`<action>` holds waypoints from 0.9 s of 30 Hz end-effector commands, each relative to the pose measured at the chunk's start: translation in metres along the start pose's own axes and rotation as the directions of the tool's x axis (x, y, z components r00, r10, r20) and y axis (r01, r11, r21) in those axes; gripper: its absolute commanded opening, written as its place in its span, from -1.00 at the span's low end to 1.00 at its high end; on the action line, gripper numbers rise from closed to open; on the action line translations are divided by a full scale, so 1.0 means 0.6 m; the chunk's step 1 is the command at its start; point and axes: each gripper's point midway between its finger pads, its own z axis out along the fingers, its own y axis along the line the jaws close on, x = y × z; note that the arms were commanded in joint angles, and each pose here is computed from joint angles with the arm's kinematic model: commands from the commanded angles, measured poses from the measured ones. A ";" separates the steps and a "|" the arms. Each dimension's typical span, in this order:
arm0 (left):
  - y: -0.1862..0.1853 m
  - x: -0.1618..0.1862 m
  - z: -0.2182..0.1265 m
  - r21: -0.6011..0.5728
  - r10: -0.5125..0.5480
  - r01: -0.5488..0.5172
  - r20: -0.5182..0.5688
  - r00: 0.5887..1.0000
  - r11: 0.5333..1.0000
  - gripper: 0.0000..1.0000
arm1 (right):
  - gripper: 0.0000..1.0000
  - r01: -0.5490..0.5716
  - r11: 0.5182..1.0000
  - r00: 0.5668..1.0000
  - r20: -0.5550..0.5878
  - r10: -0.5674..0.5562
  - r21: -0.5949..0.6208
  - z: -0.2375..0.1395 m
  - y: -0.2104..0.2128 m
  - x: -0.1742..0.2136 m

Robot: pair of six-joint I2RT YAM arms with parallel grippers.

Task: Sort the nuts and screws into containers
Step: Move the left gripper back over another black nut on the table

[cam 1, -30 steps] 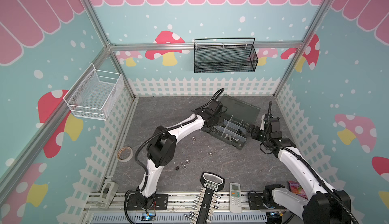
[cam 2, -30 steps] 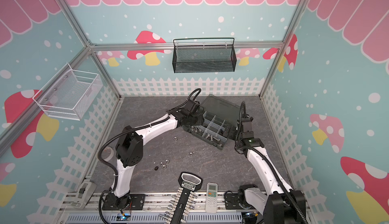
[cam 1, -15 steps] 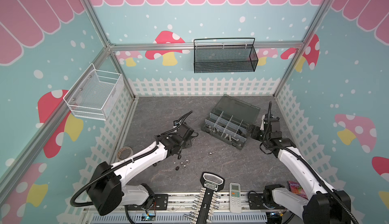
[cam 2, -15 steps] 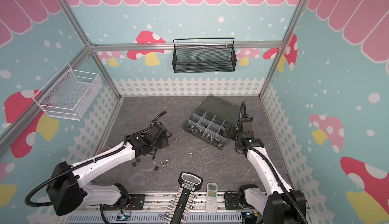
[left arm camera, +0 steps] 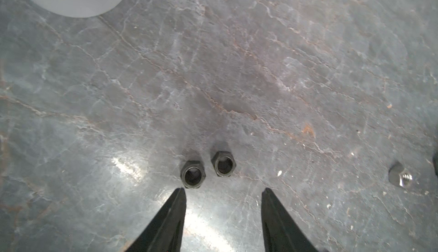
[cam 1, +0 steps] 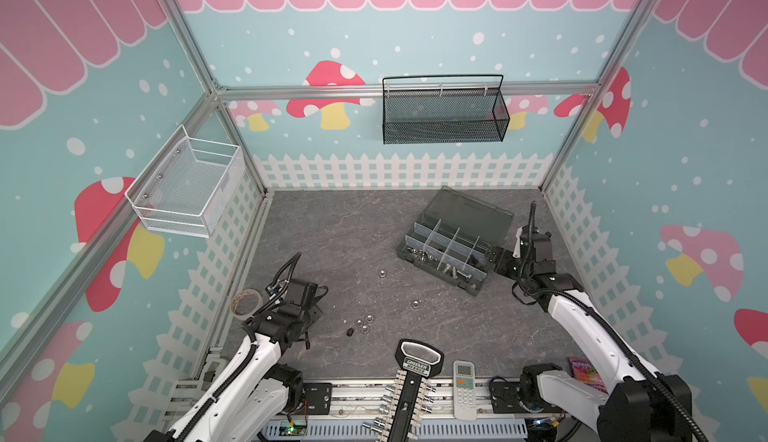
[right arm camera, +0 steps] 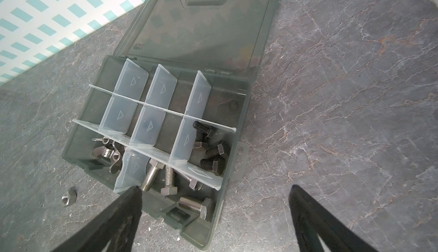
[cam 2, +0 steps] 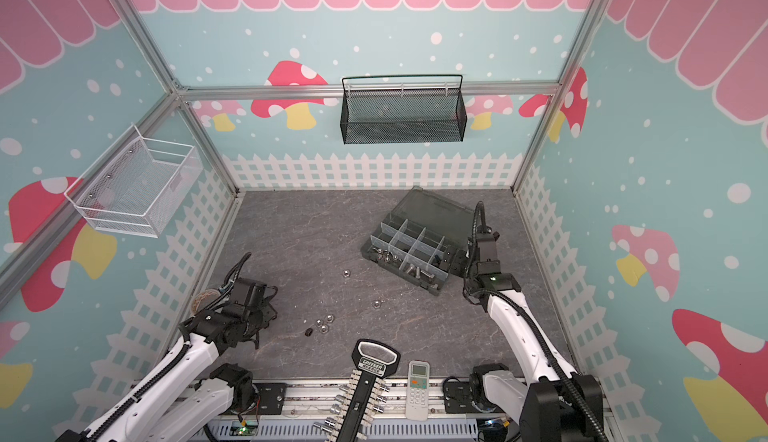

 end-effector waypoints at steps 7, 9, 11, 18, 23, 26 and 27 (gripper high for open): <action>-0.040 -0.007 0.025 0.051 0.095 -0.092 -0.062 0.994 0.994 -0.08 | 0.96 -0.016 1.000 1.000 -0.005 0.016 0.002 0.008 -0.005 0.006; -0.047 -0.007 0.033 0.052 0.111 -0.108 -0.074 0.991 0.993 -0.10 | 0.96 -0.014 1.000 1.000 -0.004 0.014 0.002 0.007 -0.004 0.005; -0.047 -0.007 0.039 0.037 0.119 -0.117 -0.079 0.990 0.992 -0.12 | 0.96 -0.012 1.000 1.000 -0.003 0.012 0.007 0.007 -0.006 0.005; -0.042 -0.009 0.056 0.011 0.118 -0.117 -0.085 0.989 0.993 -0.14 | 0.96 -0.006 1.000 1.000 0.000 0.006 0.005 0.005 -0.005 0.004; -0.035 -0.005 0.073 0.005 0.108 -0.108 -0.103 0.989 0.994 -0.14 | 0.96 -0.008 1.000 1.000 -0.002 0.008 0.004 0.006 -0.005 0.005; -0.032 0.000 0.084 -0.001 0.101 -0.102 -0.120 0.988 0.995 -0.15 | 0.96 -0.006 1.000 1.000 -0.001 0.006 0.006 0.005 -0.006 0.005; -0.029 0.003 0.088 -0.005 0.099 -0.100 -0.128 0.987 0.995 -0.15 | 0.96 -0.005 1.000 1.000 0.000 0.005 0.008 0.005 -0.006 0.004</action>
